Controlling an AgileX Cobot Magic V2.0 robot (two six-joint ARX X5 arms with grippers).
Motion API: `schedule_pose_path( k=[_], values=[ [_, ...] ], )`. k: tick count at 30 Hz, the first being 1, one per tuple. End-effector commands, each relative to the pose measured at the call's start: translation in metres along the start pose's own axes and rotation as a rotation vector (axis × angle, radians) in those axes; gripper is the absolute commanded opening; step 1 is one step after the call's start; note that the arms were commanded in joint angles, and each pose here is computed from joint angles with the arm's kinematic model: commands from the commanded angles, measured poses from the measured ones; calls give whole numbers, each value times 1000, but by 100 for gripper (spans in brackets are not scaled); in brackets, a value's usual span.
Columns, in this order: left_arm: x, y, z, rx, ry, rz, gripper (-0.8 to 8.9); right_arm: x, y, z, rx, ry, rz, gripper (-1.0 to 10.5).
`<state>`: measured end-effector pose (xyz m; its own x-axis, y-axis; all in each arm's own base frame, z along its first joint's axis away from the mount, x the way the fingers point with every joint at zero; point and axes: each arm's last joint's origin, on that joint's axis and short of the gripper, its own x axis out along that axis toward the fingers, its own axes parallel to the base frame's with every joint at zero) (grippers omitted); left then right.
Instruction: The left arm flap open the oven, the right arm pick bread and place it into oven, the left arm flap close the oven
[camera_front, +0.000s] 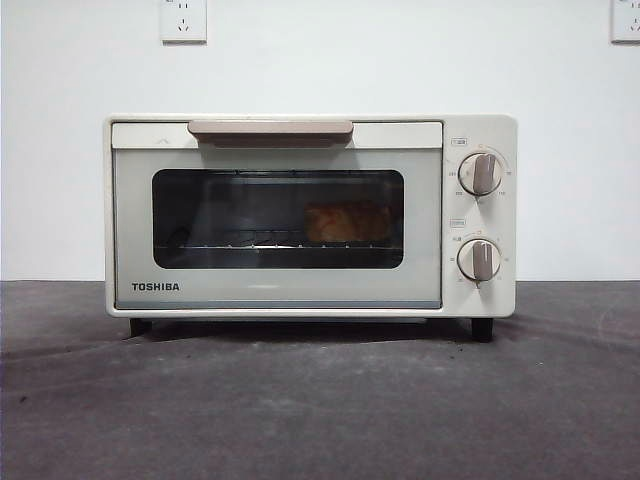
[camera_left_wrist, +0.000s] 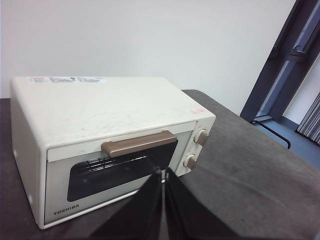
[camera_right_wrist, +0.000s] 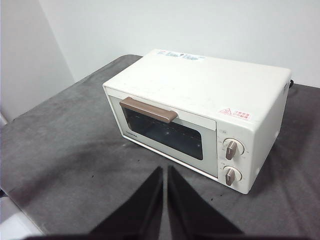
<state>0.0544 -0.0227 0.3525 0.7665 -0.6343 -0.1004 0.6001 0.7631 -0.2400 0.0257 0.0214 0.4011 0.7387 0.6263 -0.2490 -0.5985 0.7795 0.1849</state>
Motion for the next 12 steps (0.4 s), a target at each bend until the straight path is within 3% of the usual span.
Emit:
schedule_pose_path(
  k=[1, 5, 12],
  values=[
    [3, 5, -11, 20, -18, 6, 16, -2, 1, 5, -11, -21, 10, 11],
    [12, 23, -49, 29, -73, 117, 16, -2, 1, 5, -11, -21, 10, 11],
    [26, 65, -125, -20, -55, 517, 16, -2, 1, 5, -11, -21, 10, 11]
  ],
)
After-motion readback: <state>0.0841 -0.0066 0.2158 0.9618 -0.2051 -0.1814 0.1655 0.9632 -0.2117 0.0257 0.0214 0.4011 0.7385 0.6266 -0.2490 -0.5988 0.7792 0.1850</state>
